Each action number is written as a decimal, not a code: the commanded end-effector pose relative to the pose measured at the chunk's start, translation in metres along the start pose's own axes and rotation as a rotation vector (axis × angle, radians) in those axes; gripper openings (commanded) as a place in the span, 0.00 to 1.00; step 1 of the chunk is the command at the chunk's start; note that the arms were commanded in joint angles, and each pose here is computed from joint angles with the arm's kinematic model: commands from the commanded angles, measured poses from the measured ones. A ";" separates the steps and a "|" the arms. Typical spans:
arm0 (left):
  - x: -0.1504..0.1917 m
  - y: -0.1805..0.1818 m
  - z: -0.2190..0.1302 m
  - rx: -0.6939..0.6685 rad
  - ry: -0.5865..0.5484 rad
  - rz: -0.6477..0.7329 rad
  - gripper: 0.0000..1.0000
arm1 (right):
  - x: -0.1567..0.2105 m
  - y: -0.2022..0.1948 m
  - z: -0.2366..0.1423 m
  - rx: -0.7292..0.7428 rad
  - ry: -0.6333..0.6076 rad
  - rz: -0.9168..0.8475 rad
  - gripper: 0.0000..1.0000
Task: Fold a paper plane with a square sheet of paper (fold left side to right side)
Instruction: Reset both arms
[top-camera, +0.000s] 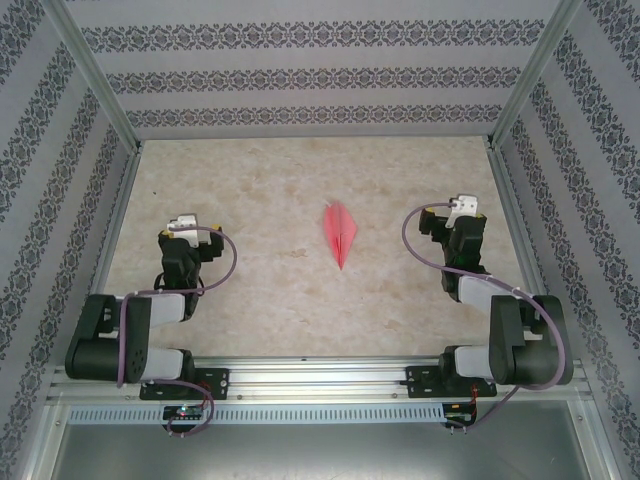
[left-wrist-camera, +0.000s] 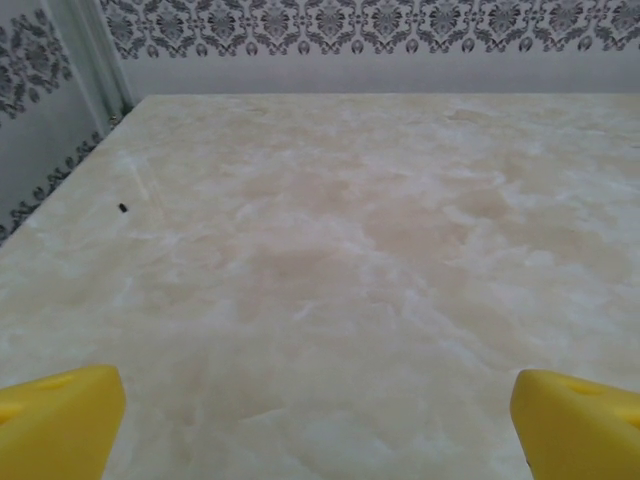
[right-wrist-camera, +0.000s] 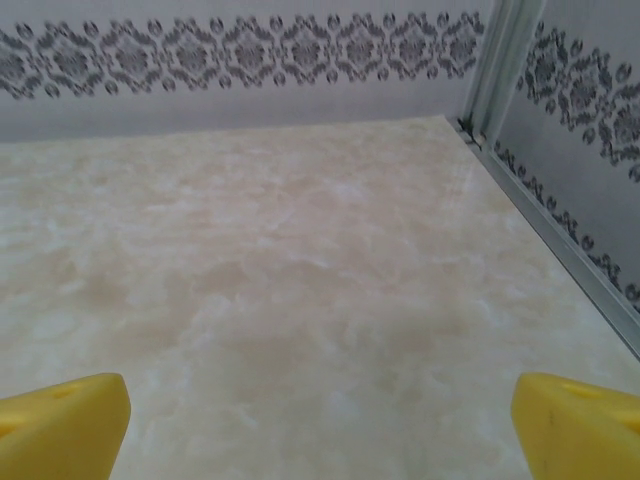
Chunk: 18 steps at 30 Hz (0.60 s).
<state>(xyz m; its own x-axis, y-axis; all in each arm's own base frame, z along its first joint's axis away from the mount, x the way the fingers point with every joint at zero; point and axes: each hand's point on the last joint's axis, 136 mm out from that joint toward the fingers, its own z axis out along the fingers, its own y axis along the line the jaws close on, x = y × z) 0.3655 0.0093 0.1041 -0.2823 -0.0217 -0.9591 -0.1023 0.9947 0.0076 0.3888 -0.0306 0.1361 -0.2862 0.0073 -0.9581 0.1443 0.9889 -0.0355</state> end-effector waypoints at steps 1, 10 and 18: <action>-0.014 -0.012 0.012 0.074 -0.089 -0.005 1.00 | -0.002 0.007 0.005 -0.040 -0.078 0.025 0.98; -0.010 -0.022 0.035 0.082 0.018 0.038 1.00 | 0.007 0.008 0.014 -0.037 -0.048 0.023 0.98; -0.009 -0.024 0.036 0.089 0.019 0.049 1.00 | 0.006 0.011 0.013 -0.022 -0.059 0.003 0.98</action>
<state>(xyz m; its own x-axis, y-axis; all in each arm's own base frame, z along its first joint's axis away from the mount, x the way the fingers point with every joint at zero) 0.4053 -0.0031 0.1084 -0.2796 -0.0073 -0.9601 -0.0421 0.9991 0.0047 0.3956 -0.0241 0.1090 -0.2885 0.0046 -0.9575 0.1189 0.9924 -0.0310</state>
